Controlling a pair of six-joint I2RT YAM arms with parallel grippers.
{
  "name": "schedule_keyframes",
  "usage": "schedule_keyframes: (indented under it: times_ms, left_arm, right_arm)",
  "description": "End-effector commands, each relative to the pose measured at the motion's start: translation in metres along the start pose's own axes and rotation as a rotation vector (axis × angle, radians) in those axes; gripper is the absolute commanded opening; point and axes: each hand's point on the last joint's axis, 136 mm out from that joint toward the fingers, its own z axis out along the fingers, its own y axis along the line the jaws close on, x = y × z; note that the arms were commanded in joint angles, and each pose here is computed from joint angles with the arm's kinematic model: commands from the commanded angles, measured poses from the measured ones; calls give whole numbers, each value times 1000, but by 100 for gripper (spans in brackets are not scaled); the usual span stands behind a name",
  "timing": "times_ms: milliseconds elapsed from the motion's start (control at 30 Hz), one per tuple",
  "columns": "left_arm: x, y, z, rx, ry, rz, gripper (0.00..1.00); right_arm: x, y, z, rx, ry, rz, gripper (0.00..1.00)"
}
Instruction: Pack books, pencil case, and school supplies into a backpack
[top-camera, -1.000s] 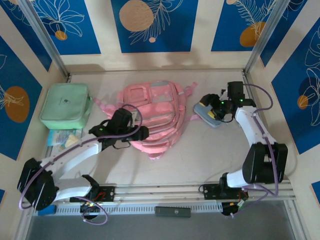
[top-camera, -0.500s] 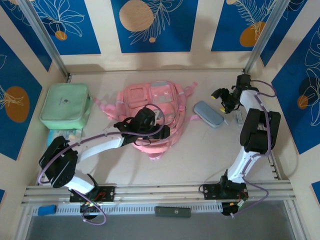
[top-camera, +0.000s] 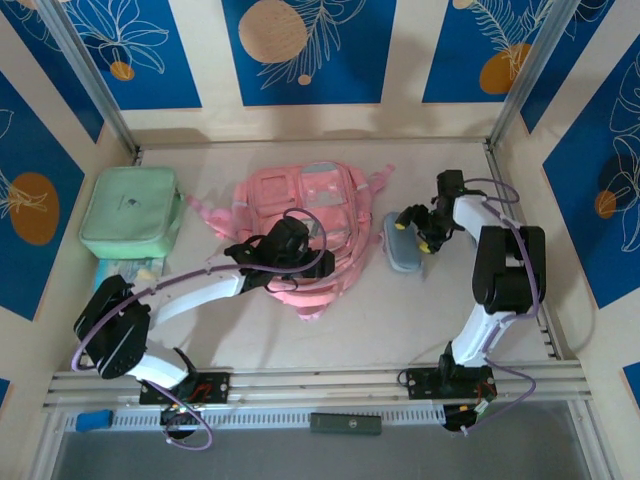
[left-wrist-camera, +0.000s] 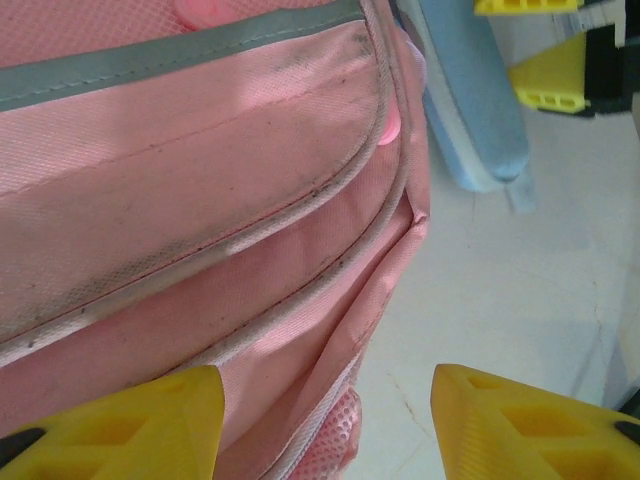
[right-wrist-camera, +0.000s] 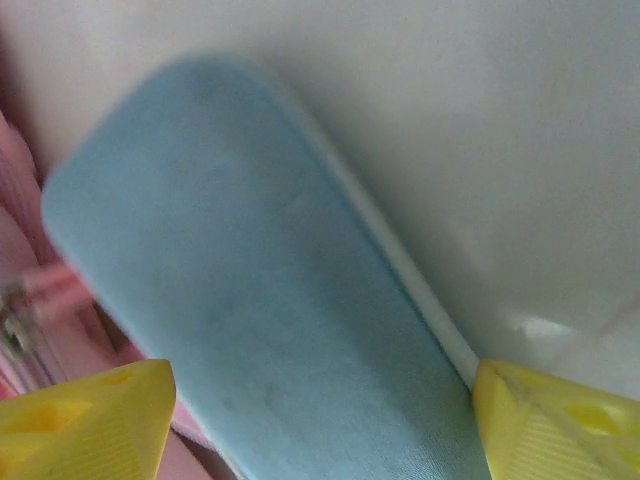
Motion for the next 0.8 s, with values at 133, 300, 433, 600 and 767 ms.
schedule_keyframes:
  times_ms: [133, 300, 433, 600, 767]
  left_arm:
    - [0, 6, -7, -30, 8, 51, 59]
    - [-2, 3, -8, -24, 3, 48, 60]
    - [-2, 6, -9, -37, 2, 51, 61]
    - [-4, 10, -9, -61, -4, 51, 61]
    - [-11, 10, -10, -62, -24, 49, 62]
  right_arm:
    - [2, -2, -24, -4, -39, -47, 80]
    - [10, -10, -9, -1, -2, -74, 80]
    - [12, -29, -3, -11, 18, -12, 80]
    - [18, -40, 9, 3, 29, -1, 81]
    - [16, -18, 18, -91, 28, -40, 77]
